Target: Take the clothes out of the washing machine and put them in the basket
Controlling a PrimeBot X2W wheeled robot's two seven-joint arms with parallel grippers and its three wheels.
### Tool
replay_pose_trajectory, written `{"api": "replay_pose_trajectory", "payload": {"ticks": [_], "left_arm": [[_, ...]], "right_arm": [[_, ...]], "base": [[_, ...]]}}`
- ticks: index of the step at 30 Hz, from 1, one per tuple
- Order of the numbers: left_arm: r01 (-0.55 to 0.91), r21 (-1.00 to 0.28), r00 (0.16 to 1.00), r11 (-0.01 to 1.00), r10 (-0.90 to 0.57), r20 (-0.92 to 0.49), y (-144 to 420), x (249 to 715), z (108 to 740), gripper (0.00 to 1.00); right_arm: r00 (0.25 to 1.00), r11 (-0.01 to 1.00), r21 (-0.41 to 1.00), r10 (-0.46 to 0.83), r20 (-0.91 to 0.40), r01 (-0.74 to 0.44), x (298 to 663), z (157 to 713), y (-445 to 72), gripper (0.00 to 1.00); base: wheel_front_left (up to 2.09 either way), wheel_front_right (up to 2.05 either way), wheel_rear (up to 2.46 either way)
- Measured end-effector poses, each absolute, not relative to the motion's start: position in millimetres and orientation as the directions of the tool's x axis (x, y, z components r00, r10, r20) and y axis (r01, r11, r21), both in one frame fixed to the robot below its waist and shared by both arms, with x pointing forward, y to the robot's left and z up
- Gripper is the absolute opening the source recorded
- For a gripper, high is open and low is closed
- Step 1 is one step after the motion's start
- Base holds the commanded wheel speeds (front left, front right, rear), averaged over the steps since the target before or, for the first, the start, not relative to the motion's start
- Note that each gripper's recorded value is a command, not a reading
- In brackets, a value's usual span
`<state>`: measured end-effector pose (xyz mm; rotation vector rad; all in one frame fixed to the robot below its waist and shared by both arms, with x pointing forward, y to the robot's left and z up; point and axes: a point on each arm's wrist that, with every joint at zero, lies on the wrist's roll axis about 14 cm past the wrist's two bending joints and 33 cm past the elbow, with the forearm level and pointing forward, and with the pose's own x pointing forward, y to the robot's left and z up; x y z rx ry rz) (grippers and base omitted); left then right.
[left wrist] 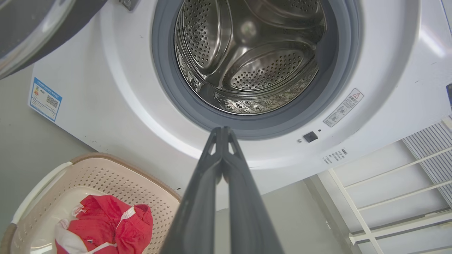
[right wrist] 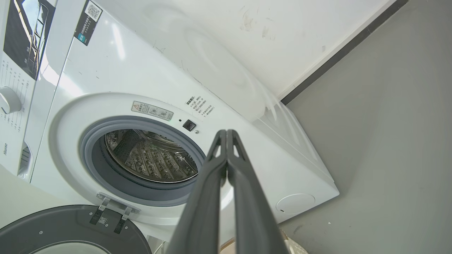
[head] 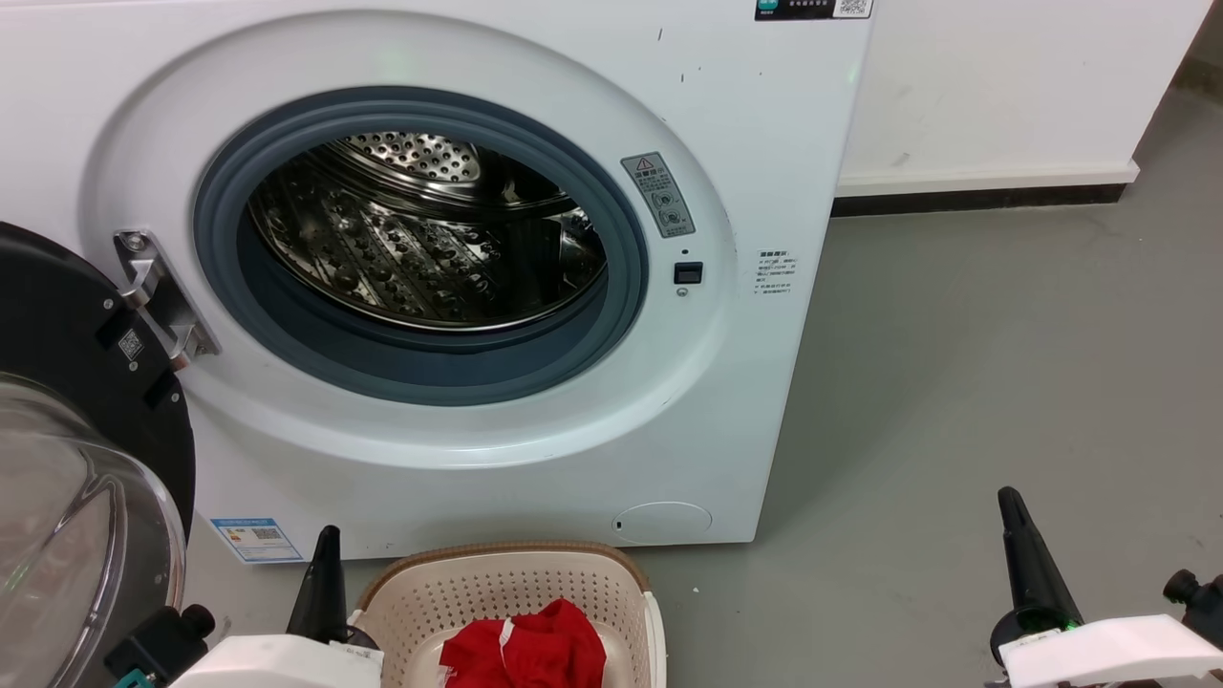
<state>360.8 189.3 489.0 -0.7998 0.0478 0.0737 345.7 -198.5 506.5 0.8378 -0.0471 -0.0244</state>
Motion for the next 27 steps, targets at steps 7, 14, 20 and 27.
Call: {"api": "replay_pose_trajectory", "payload": {"ticks": [7, 14, 20, 27], "left_arm": [[-0.082, -0.776, 0.996, 0.626, 0.038, -0.075, 189, 364, 489, 0.0], [-0.082, -0.834, 0.996, 0.546, 0.03, -0.078, 190, 368, 490, 0.0], [-0.085, -0.869, 0.996, 0.487, 0.025, -0.083, 191, 369, 489, 0.0], [-0.081, -0.904, 0.997, 0.42, 0.019, -0.08, 192, 372, 490, 0.0]], "right_arm": [[0.999, 0.6, 0.8, -0.04, 0.021, 0.007, 351, 506, -200, 0.0], [0.999, 0.526, 0.85, -0.04, 0.009, 0.013, 356, 504, -201, 0.0], [0.999, 0.471, 0.882, -0.038, 0.002, 0.017, 359, 504, -201, 0.0], [0.999, 0.406, 0.914, -0.036, -0.011, 0.024, 362, 501, -202, 0.0]], "base": [[0.0, 0.0, 0.0], [0.0, 0.0, 0.0], [0.0, 0.0, 0.0], [0.0, 0.0, 0.0]]}}
